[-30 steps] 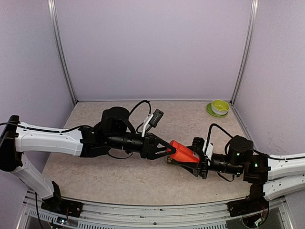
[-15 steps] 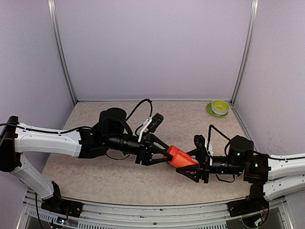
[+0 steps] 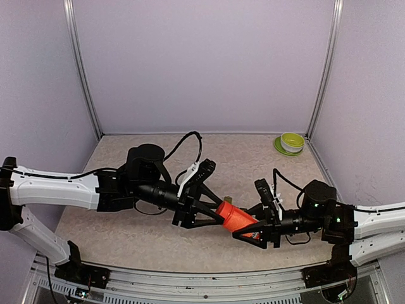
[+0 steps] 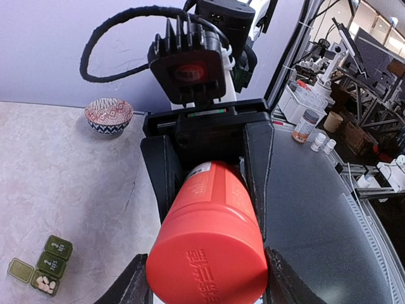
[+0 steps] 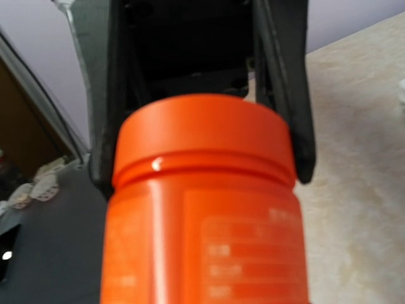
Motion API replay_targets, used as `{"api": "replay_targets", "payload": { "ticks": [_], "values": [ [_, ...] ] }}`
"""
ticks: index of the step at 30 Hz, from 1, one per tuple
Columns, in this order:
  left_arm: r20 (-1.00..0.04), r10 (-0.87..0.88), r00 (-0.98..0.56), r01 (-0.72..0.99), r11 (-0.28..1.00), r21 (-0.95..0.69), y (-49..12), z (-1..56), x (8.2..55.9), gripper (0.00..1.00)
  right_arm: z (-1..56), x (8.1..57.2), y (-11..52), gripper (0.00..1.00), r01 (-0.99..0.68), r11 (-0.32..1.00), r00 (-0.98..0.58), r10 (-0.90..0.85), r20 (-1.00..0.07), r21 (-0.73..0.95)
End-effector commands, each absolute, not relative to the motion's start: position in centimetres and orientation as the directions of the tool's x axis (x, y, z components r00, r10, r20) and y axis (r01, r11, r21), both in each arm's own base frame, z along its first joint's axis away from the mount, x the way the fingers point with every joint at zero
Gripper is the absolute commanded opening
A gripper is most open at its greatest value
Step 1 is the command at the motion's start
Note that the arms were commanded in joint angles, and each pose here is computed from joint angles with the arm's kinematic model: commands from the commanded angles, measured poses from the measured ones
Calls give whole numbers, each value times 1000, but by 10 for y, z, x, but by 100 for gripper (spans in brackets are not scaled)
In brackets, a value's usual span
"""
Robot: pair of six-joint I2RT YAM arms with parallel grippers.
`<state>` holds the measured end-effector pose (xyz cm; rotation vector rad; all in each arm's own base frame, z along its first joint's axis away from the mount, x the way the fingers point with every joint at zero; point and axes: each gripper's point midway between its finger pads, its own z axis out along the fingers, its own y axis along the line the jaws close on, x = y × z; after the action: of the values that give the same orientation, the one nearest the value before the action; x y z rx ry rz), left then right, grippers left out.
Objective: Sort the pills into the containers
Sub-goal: Screw the lid of the pill bottle onto the pill bottle, then place the pill bottle at the center of the board.
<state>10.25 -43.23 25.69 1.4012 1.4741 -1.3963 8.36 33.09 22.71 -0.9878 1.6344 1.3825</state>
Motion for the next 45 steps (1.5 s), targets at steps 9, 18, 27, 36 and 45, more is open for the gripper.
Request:
{"api": "replay_targets", "payload": {
  "ticks": [9, 18, 27, 36, 45],
  "values": [
    [-982, 178, -65, 960, -257, -111, -433, 275, 68, 10, 237, 92, 334, 36, -863, 150, -492, -39, -870, 482],
    [-972, 160, -172, 975, -116, -191, -427, 276, 102, 8, 226, 101, 327, 74, -872, 231, -458, -71, -886, 432],
    [-946, 222, -234, 972, 38, -232, -420, 267, 129, 12, 226, 126, 303, 100, -857, 409, -375, -75, -924, 315],
    [-884, 313, -347, 896, 391, -213, -384, 229, 202, 12, 224, 151, 272, 100, -773, 590, -343, -78, -936, 234],
    [-827, 372, -421, 778, 618, -118, -347, 203, 268, 12, 205, 155, 264, 100, -747, 628, -358, -103, -928, 218]
  ]
}}
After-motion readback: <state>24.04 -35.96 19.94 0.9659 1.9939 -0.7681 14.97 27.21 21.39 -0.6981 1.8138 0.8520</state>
